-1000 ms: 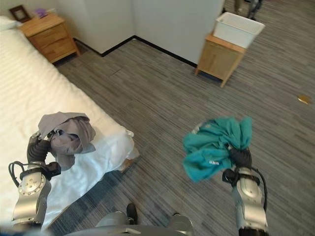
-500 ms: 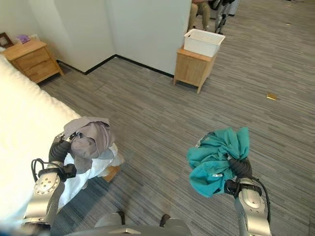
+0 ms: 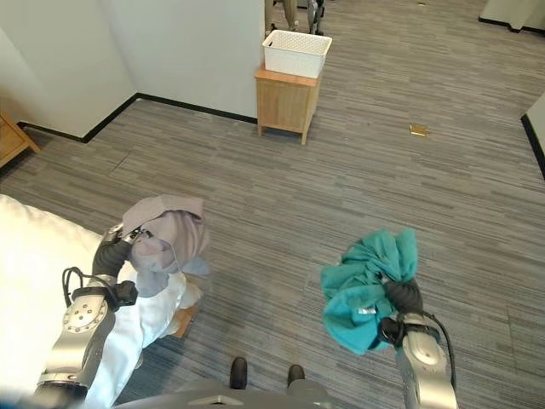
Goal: Pick up bed clothes into laundry basket.
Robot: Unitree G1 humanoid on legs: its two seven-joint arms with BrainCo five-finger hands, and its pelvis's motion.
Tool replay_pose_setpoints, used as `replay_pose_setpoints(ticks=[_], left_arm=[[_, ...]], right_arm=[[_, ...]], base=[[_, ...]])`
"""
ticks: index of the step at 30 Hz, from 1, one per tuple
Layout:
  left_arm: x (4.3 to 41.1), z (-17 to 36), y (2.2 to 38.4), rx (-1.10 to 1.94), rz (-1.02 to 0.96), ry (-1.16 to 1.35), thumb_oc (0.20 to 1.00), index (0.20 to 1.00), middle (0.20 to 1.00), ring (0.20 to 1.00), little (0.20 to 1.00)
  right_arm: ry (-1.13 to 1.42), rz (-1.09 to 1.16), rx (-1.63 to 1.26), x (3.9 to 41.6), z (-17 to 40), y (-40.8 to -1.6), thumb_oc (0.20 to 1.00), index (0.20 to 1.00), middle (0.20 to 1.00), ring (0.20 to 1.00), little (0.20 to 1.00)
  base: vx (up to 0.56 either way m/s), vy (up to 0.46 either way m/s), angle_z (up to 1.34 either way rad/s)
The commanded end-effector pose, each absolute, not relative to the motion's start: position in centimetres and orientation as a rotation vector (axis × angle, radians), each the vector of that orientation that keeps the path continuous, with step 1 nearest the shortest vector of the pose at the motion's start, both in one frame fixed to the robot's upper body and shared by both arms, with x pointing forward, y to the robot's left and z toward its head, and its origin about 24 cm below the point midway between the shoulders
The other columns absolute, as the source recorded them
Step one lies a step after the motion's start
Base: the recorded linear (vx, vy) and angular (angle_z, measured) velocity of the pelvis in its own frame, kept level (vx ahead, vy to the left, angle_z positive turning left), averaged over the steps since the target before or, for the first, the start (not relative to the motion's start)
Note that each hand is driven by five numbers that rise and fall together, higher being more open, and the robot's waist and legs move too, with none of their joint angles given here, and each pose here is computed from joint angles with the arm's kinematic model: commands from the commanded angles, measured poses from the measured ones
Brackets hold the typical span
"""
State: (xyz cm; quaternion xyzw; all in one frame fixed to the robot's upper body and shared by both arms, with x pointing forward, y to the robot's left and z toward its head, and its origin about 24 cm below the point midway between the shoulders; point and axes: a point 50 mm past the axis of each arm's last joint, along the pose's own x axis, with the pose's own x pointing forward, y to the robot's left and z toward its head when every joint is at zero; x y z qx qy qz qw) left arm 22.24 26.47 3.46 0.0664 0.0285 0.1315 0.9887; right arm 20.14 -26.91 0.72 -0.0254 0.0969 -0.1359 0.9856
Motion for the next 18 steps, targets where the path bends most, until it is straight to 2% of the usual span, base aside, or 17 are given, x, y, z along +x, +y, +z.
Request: replay_pose_setpoints(ticks=[1, 6, 13, 18], left_arm=[[21.9, 7.3, 29.9, 0.205, 0.422, -0.115, 0.2, 0.2, 0.2, 0.2, 0.2], [21.7, 7.9, 31.1, 0.224, 0.489, -0.135, 0.2, 0.2, 0.2, 0.2, 0.2], [22.1, 7.8, 30.8, 0.222, 0.478, -0.139, 0.2, 0.2, 0.2, 0.2, 0.2], [22.3, 6.9, 30.3, 0.179, 0.444, -0.101, 0.2, 0.2, 0.2, 0.2, 0.2]], right_arm=[[0.011, -0.275, -0.102, 21.8, 4.3, -27.7, 0.2, 0.2, 0.2, 0.2, 0.2], [0.006, -0.326, -0.091, 21.5, 4.2, -28.4, 0.2, 0.2, 0.2, 0.2, 0.2], [0.029, -0.296, -0.078, 21.1, 3.8, -28.1, 0.2, 0.2, 0.2, 0.2, 0.2], [0.019, -0.279, -0.079, 21.3, 4.5, -28.6, 0.2, 0.2, 0.2, 0.2, 0.2]], base=[[0.2, 0.098, -0.75], [0.36, -0.062, 0.02], [0.48, -0.155, 0.24], [0.51, -0.367, 0.36]])
